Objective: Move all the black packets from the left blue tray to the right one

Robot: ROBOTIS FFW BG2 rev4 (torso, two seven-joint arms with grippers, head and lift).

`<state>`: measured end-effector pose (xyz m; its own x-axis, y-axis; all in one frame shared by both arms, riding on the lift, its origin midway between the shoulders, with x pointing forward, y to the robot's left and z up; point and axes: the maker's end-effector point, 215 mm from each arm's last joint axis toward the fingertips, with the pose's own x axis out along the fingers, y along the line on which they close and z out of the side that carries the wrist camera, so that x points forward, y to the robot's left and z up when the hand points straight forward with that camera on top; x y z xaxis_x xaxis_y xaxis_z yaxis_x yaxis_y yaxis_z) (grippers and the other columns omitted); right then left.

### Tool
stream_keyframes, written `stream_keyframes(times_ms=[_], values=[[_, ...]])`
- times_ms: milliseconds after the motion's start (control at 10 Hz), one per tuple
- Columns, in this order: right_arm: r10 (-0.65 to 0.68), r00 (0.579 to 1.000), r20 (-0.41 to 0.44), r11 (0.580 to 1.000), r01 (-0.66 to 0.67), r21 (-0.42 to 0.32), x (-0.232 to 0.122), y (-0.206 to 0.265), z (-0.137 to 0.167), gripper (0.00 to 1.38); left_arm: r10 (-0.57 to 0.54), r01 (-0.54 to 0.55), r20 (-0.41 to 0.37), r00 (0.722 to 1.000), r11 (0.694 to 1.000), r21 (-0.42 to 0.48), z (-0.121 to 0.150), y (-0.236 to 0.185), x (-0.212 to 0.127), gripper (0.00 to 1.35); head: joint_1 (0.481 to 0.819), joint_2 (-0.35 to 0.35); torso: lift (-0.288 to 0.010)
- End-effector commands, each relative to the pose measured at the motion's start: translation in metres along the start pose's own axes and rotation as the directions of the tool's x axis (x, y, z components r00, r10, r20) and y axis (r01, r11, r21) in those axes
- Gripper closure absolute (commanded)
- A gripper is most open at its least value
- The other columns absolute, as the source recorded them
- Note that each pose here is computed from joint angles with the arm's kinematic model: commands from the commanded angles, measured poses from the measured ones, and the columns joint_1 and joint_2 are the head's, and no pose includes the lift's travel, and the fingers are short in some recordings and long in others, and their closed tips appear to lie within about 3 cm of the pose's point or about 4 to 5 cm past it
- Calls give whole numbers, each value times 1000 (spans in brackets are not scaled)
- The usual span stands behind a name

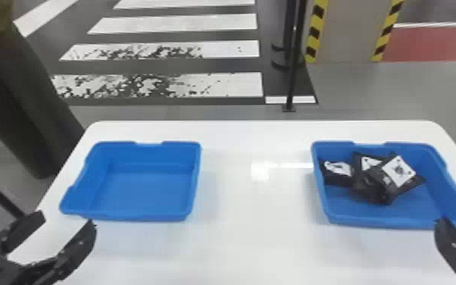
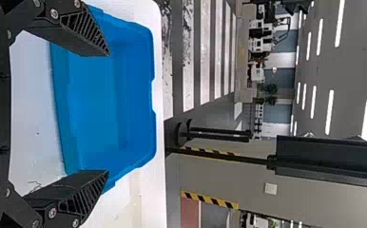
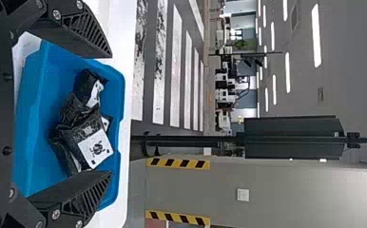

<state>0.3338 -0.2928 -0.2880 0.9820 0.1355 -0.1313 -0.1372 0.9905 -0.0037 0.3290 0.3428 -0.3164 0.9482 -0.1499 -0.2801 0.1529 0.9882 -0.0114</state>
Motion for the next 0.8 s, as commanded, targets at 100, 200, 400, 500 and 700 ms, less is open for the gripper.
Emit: stream_keyframes(times_ms=[100,200,400,500,700], values=[[-5,1000,-16,1000,5,11,0,-1,-16,156,5,-6,24,1000,999,47,3,-5,3,160,695,86,-140],[4,1000,-12,1000,-3,29,4,4,-17,156,3,-5,35,999,999,50,7,-6,6,160,695,83,-140],[7,1000,1,999,-7,37,10,5,-15,156,-6,3,70,998,999,45,20,-10,16,160,695,82,-140],[8,1000,9,999,-9,40,14,6,-14,156,-9,6,81,997,999,41,25,-11,20,162,695,79,-140],[11,1000,15,999,-12,53,20,7,-16,156,-19,17,73,997,1000,25,21,-16,25,162,695,71,-140]])
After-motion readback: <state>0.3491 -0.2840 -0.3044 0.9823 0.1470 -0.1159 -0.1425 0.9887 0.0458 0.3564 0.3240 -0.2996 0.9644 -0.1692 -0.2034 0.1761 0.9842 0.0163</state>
